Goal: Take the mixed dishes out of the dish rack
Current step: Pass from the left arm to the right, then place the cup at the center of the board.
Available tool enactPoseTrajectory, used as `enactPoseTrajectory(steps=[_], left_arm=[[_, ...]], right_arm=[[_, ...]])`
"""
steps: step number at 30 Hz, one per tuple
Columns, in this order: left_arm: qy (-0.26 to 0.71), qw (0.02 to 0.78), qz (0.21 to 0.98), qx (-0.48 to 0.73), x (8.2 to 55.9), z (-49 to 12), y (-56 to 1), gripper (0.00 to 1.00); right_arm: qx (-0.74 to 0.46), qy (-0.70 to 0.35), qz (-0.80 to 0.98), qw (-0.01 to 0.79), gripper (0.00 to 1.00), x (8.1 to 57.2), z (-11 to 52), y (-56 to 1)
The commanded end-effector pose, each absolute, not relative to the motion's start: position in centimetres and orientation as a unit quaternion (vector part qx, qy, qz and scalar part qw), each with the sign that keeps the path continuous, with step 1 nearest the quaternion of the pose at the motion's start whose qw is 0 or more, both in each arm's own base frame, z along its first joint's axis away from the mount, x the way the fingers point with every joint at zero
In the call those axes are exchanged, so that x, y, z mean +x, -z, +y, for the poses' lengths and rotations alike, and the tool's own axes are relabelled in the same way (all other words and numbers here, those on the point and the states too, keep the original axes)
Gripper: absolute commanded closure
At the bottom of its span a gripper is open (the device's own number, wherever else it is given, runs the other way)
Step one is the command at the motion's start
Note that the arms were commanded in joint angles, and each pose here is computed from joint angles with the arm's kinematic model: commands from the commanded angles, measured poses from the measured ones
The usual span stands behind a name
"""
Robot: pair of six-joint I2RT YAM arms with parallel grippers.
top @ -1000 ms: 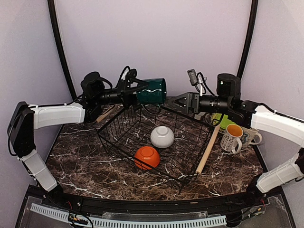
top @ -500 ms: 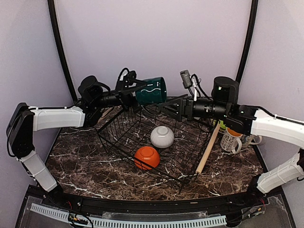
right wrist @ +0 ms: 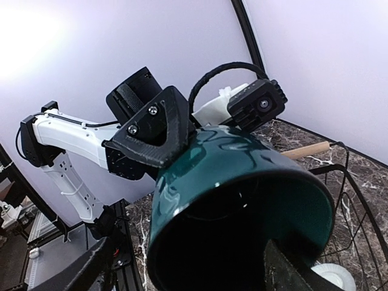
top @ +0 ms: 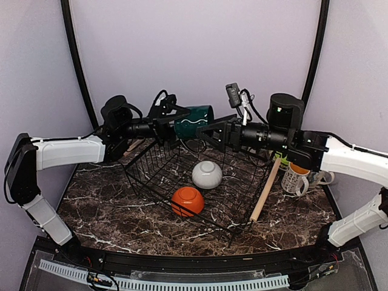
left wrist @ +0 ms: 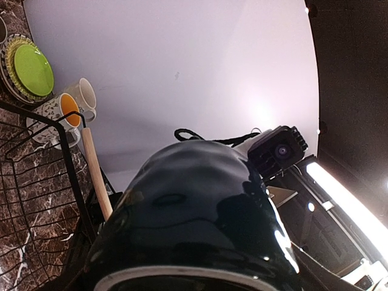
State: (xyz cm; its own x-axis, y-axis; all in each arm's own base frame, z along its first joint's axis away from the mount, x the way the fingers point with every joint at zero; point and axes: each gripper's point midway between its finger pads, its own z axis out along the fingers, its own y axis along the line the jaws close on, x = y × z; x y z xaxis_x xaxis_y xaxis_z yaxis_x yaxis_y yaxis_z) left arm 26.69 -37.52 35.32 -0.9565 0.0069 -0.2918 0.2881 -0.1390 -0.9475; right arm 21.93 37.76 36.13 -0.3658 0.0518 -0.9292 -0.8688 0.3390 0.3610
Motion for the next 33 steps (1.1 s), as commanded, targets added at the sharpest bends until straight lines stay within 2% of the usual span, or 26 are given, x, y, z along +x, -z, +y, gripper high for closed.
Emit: enactPoseTrajectory(steps=[1,10,12,13,14,16,17,18,20,22,28,33], left_arm=[[0.762,0.125,0.616,0.156,24.7,-37.1,-38.5,0.98],[0.759,0.131,0.618,0.156,24.8,-37.4,-38.2,0.94],[0.759,0.132,0.618,0.16,24.9,-37.5,-38.1,0.87],[0.758,0.132,0.619,0.16,25.1,-37.4,-38.0,0.78],[0.758,0.133,0.618,0.161,25.2,-37.3,-37.9,0.72],[0.756,0.138,0.619,0.161,25.8,-36.8,-37.8,0.44],[0.756,0.138,0.619,0.164,25.8,-36.5,-37.7,0.39],[0.755,0.146,0.619,0.161,26.3,-35.8,-37.7,0.24],[0.75,0.158,0.623,0.16,27.1,-34.8,-37.6,0.06],[0.74,0.165,0.632,0.159,27.8,-34.1,-37.2,0.02],[0.716,0.175,0.654,0.169,29.1,-33.5,-36.1,0.01],[0.67,0.192,0.695,0.179,30.8,-33.5,-34.9,0.01]], right_arm=[[-0.328,-0.515,0.639,0.468,0.25,21.6,40.2,-37.9],[-0.343,-0.56,0.599,0.458,0.78,20.3,41.0,-38.4],[-0.34,-0.566,0.597,0.456,0.93,20.3,40.7,-38.5],[-0.336,-0.569,0.596,0.456,1.0,20.4,40.5,-38.6],[-0.33,-0.574,0.596,0.455,1.0,20.5,40.2,-38.8],[-0.322,-0.581,0.594,0.455,1.0,21.0,39.5,-39.1],[-0.316,-0.584,0.593,0.455,1.0,21.2,39.0,-39.3],[-0.309,-0.587,0.593,0.457,1.0,21.6,38.5,-39.5],[-0.297,-0.593,0.589,0.462,1.0,22.1,37.3,-40.0],[-0.292,-0.592,0.59,0.464,1.0,22.3,36.3,-40.0],[-0.262,-0.542,0.629,0.492,1.0,23.3,33.4,-40.1],[-0.199,-0.414,0.708,0.536,1.0,25.1,28.2,-39.8]])
